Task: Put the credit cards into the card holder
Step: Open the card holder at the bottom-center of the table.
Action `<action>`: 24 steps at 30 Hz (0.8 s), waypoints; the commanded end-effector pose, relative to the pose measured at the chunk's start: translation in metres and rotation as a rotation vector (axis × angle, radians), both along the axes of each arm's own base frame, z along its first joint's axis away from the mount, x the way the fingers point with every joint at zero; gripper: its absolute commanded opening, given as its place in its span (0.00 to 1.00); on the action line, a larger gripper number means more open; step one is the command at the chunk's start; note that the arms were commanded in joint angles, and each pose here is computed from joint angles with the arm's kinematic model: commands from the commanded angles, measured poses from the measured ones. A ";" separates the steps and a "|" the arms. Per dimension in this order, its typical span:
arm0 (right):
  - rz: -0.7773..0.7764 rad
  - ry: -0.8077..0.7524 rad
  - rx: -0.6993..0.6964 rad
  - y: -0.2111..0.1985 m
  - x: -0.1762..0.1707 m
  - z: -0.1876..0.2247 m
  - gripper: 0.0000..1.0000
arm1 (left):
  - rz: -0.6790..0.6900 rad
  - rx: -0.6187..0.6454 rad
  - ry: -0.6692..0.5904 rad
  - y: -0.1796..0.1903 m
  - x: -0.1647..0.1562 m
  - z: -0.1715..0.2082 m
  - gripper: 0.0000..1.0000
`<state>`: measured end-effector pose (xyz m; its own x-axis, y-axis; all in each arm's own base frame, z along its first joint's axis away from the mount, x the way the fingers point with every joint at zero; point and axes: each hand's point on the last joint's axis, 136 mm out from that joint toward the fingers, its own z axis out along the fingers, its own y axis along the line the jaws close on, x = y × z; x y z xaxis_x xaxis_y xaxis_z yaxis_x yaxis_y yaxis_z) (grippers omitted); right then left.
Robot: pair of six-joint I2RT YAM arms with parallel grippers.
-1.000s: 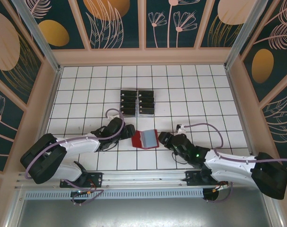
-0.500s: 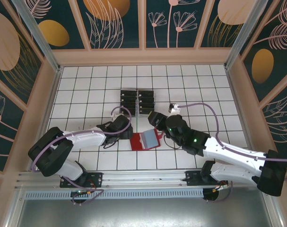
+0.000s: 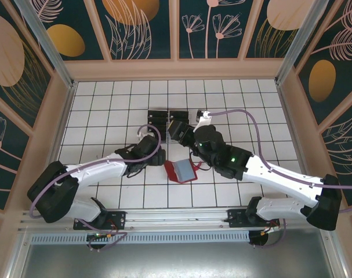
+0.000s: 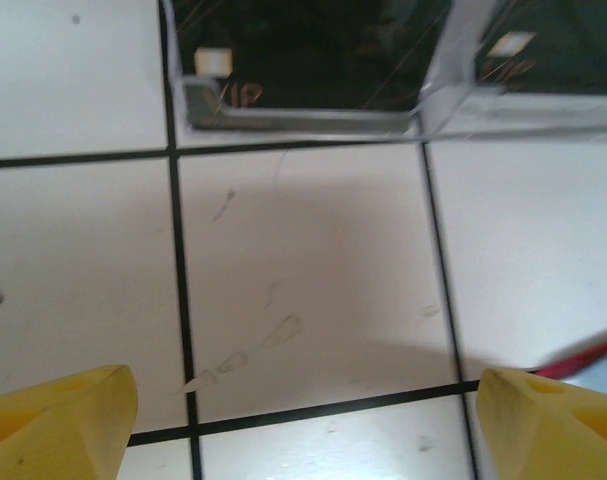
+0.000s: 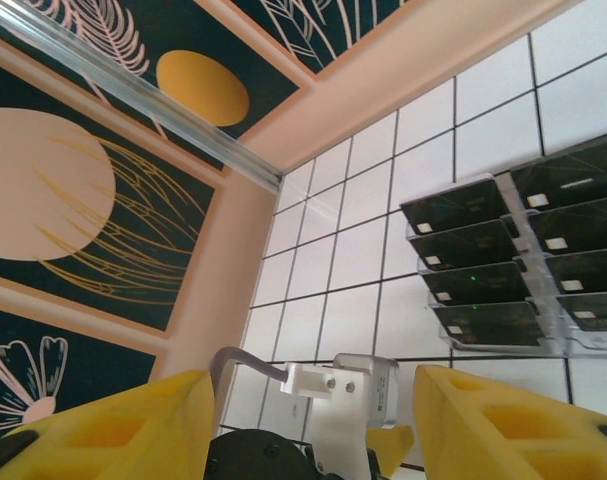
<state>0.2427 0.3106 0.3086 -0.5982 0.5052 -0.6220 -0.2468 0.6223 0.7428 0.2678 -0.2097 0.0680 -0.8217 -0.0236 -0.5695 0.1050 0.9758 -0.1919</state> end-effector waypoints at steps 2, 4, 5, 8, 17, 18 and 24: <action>0.018 -0.057 0.021 0.012 -0.002 0.026 0.55 | -0.032 -0.115 -0.034 -0.022 0.000 0.034 0.88; 0.031 -0.065 0.025 0.016 -0.004 0.031 0.55 | -0.045 -0.150 -0.054 -0.032 0.001 0.047 0.89; 0.035 -0.075 0.022 0.018 -0.005 0.035 0.55 | -0.052 -0.165 -0.064 -0.037 0.002 0.053 0.89; 0.041 -0.094 0.026 0.021 -0.008 0.045 0.55 | -0.075 -0.197 -0.069 -0.051 0.002 0.064 0.89; 0.044 -0.122 0.057 0.020 -0.018 0.056 0.54 | -0.049 -0.212 -0.004 -0.053 -0.018 0.041 0.87; 0.043 -0.122 0.053 0.020 -0.018 0.057 0.54 | -0.047 -0.199 0.007 -0.052 -0.021 0.036 0.87; 0.000 -0.118 0.023 0.009 -0.015 0.047 0.54 | -0.056 -0.065 0.064 -0.038 -0.039 0.002 0.87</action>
